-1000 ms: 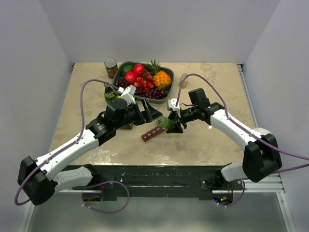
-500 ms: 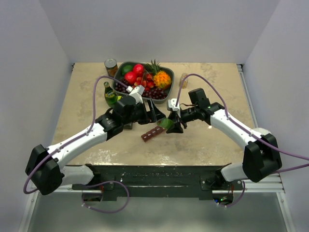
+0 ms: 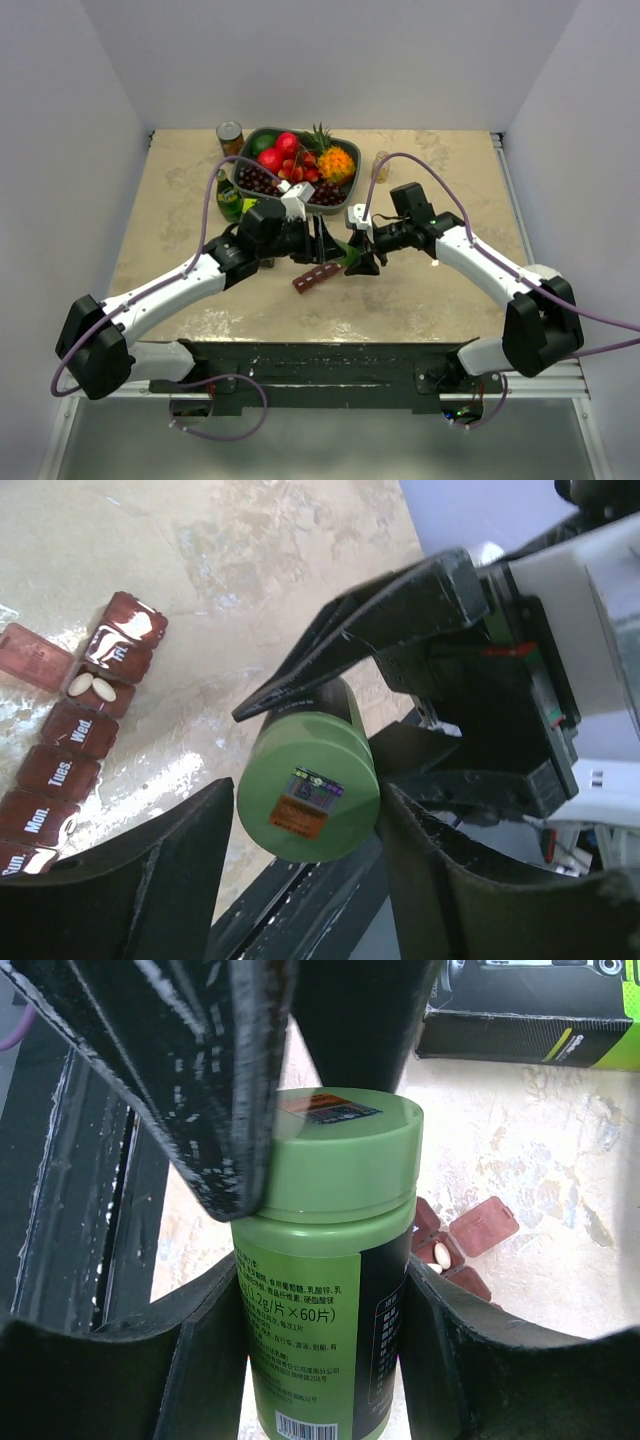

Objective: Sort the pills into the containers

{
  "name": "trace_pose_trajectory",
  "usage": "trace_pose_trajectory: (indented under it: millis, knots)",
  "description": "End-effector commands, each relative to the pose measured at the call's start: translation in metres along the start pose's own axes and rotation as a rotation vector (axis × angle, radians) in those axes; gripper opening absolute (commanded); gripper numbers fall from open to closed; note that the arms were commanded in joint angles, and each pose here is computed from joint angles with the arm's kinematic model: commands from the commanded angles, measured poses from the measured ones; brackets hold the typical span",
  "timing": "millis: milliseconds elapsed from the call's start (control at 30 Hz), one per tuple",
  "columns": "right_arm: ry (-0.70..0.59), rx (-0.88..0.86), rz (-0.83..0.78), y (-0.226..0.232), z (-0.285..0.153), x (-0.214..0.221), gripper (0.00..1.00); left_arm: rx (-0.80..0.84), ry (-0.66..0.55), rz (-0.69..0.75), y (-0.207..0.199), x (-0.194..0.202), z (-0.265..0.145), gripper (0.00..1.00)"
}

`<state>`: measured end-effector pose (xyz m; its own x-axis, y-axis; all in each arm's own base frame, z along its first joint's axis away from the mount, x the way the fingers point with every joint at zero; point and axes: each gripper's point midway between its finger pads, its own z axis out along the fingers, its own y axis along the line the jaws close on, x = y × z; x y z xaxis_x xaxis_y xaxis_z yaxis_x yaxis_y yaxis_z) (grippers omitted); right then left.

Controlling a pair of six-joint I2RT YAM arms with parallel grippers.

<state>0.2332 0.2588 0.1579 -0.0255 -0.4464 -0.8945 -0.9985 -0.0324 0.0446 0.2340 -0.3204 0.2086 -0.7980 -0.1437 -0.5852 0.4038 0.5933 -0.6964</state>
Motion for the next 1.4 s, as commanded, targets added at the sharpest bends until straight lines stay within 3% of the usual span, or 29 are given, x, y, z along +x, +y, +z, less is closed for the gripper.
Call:
trace_pose_trajectory:
  millis: [0, 67, 100, 233, 433, 500, 600, 633, 667, 700, 733, 833, 933, 1033, 1067, 1167, 1367]
  knots:
    - [-0.056, 0.013, -0.086, -0.008, -0.003, -0.027, 0.0, 0.096, 0.059, 0.103, -0.012, 0.012, -0.002, 0.54]
    - [-0.056, 0.013, -0.086, -0.008, -0.003, -0.027, 0.0, 0.099, 0.083, 0.16, -0.007, 0.018, -0.002, 0.44]
    - [-0.056, 0.011, -0.084, -0.008, -0.003, -0.026, 0.0, 0.099, 0.087, 0.182, -0.006, 0.019, -0.002, 0.33]
    - [-0.065, 0.004, -0.088, -0.006, -0.003, -0.029, 0.0, 0.162, 0.122, 0.336, -0.002, 0.023, -0.006, 0.14]
    - [-0.091, -0.041, -0.095, 0.003, -0.003, -0.033, 0.0, 0.244, 0.263, 0.663, 0.017, 0.042, -0.013, 0.17]
    - [-0.103, -0.077, -0.102, 0.01, -0.003, -0.033, 0.0, 0.289, 0.259, 0.824, 0.021, 0.045, -0.016, 0.2]
    - [-0.13, -0.123, -0.102, 0.018, -0.003, -0.038, 0.0, 0.279, 0.127, 0.979, 0.02, 0.03, -0.019, 0.36]
    - [-0.132, -0.127, -0.101, 0.019, -0.003, -0.038, 0.0, 0.257, 0.022, 1.022, 0.013, 0.014, -0.024, 0.49]
    - [-0.132, -0.128, -0.099, 0.019, -0.003, -0.037, 0.0, 0.221, -0.045, 1.01, 0.009, 0.001, -0.028, 0.87]
    - [-0.129, -0.126, -0.098, 0.018, -0.002, -0.036, 0.0, 0.209, -0.083, 1.01, 0.005, -0.005, -0.033, 0.99]
    - [-0.128, -0.124, -0.099, 0.018, -0.002, -0.037, 0.0, 0.23, -0.192, 1.03, -0.014, -0.021, -0.048, 0.99]
    - [-0.121, -0.121, -0.094, 0.017, -0.001, -0.035, 0.0, 0.238, -0.31, 0.999, -0.033, -0.034, -0.076, 0.99]
    - [-0.112, -0.111, -0.097, 0.015, -0.001, -0.034, 0.0, 0.25, -0.353, 0.927, -0.04, -0.032, -0.097, 0.99]
    - [-0.102, -0.097, -0.098, 0.012, -0.001, -0.032, 0.0, 0.224, -0.401, 0.759, -0.038, -0.034, -0.107, 0.99]
    - [-0.101, -0.093, -0.095, 0.011, -0.001, -0.032, 0.0, 0.16, -0.437, 0.61, -0.03, -0.044, -0.108, 0.99]
    - [-0.096, -0.085, -0.093, 0.01, -0.001, -0.031, 0.0, 0.105, -0.393, 0.332, -0.026, -0.049, -0.099, 0.99]
    - [-0.088, -0.066, -0.083, 0.005, 0.0, -0.029, 0.0, -0.068, -0.288, -0.105, -0.007, -0.054, -0.069, 0.99]
